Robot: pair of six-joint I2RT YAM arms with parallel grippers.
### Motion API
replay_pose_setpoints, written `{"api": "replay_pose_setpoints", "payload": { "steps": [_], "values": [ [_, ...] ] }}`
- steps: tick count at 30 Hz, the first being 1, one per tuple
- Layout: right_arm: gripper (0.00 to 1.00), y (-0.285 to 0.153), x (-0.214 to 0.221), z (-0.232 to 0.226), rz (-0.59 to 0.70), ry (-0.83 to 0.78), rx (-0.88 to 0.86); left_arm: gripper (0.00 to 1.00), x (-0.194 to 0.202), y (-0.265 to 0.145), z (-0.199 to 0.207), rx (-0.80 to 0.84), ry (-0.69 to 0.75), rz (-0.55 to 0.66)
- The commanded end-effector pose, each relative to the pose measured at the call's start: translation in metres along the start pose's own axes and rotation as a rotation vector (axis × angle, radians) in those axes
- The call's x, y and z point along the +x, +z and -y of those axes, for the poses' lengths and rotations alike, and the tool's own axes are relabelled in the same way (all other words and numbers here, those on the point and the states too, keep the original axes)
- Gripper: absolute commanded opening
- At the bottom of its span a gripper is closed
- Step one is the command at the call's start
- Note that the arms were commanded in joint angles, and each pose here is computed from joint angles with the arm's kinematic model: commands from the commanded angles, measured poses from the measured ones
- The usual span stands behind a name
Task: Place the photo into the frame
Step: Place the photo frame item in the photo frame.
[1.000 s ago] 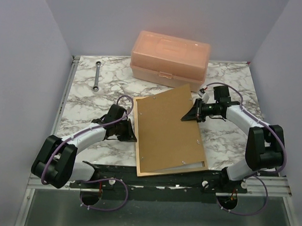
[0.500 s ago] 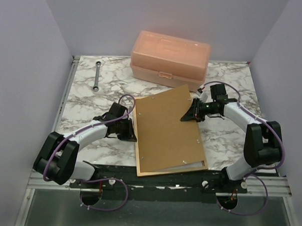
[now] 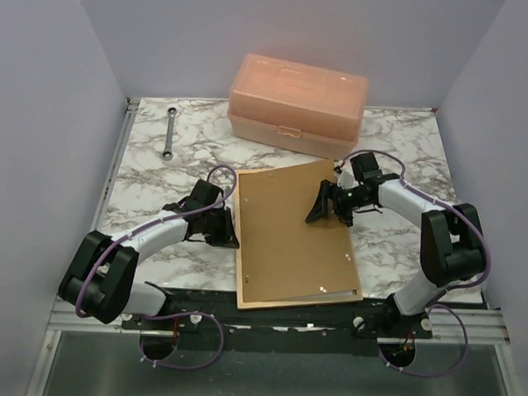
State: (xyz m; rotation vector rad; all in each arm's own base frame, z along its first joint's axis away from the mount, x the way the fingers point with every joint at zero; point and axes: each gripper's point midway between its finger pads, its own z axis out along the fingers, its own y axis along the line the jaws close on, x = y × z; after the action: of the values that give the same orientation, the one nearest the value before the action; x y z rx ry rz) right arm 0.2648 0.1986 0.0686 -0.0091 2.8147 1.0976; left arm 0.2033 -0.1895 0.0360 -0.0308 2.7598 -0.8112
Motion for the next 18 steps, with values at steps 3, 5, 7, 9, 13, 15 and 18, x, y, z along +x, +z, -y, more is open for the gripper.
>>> {"api": "replay_pose_setpoints", "payload": {
  "steps": [3, 5, 7, 9, 13, 15, 18],
  "values": [
    [0.91, 0.002, 0.004, 0.01, -0.003, -0.011, 0.127, 0.13, -0.003, 0.005, -0.006, -0.025, 0.017, 0.009],
    [1.0, -0.001, 0.002, 0.012, 0.018, -0.023, 0.162, 0.14, -0.002, 0.005, -0.007, -0.026, 0.018, 0.01],
    [1.0, -0.004, -0.001, 0.013, 0.037, -0.032, 0.193, 0.14, -0.002, 0.004, -0.005, -0.018, 0.02, 0.013],
    [1.0, -0.007, -0.002, 0.014, 0.046, -0.039, 0.217, 0.16, -0.003, 0.003, -0.004, -0.011, 0.021, 0.019],
    [1.0, -0.01, -0.002, 0.018, 0.054, -0.042, 0.269, 0.22, -0.005, 0.0, -0.001, -0.003, 0.021, 0.032],
    [1.0, -0.011, -0.002, 0.021, 0.057, -0.046, 0.296, 0.33, -0.006, -0.002, 0.0, -0.003, 0.02, 0.044],
    [1.0, -0.013, -0.001, 0.023, 0.06, -0.057, 0.348, 0.52, -0.007, -0.005, 0.0, -0.006, 0.014, 0.066]
  ]
}}
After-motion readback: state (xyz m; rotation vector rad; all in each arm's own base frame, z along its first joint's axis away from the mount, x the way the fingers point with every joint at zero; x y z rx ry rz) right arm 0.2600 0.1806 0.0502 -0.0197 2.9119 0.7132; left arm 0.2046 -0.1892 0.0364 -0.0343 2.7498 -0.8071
